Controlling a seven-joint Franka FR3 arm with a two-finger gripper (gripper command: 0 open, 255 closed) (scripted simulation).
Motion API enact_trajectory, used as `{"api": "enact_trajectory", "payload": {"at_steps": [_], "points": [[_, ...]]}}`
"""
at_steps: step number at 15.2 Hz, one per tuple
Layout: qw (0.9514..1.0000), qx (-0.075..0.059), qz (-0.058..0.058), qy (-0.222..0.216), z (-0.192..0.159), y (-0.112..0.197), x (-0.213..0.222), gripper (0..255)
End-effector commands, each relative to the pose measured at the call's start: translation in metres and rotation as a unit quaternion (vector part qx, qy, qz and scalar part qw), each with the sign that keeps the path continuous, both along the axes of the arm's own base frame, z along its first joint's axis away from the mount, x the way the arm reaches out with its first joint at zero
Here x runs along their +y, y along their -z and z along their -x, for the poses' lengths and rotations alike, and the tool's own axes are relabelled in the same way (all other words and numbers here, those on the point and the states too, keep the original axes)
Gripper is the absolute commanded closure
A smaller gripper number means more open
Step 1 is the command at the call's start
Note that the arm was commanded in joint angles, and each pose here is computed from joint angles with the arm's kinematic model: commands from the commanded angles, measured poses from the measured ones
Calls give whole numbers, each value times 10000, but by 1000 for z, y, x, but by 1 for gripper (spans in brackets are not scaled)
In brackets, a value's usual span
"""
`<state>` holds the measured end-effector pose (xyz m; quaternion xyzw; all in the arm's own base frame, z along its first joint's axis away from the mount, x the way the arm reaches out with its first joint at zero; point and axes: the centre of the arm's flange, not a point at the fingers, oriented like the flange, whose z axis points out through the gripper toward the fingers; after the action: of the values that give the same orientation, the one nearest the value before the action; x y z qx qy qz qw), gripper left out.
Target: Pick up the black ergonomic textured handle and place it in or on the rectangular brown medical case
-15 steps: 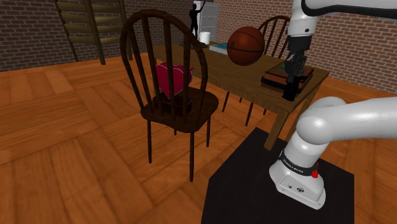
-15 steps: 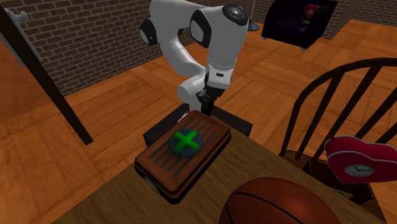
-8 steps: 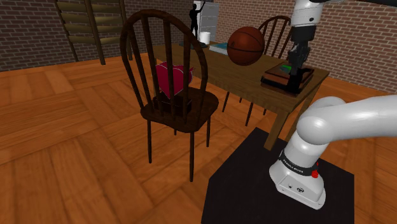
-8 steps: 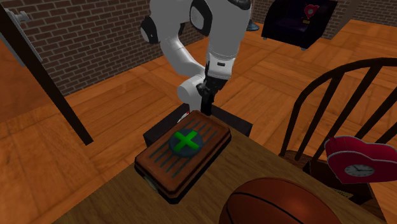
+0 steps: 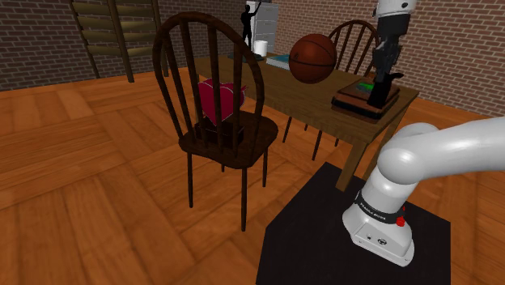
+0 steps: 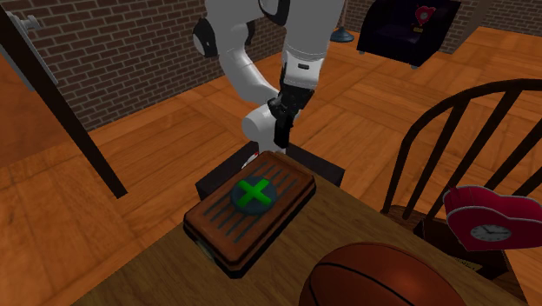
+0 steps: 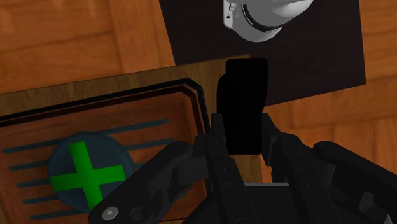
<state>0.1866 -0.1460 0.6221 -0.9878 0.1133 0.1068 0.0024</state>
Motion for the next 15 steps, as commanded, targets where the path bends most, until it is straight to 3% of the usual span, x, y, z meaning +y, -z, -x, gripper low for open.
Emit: {"api": "enact_trajectory", "payload": {"at_steps": [1,15], "points": [[10000,1,-1,-1,0,-10,0,255],[10000,1,-1,-1,0,-84,0,255]]}}
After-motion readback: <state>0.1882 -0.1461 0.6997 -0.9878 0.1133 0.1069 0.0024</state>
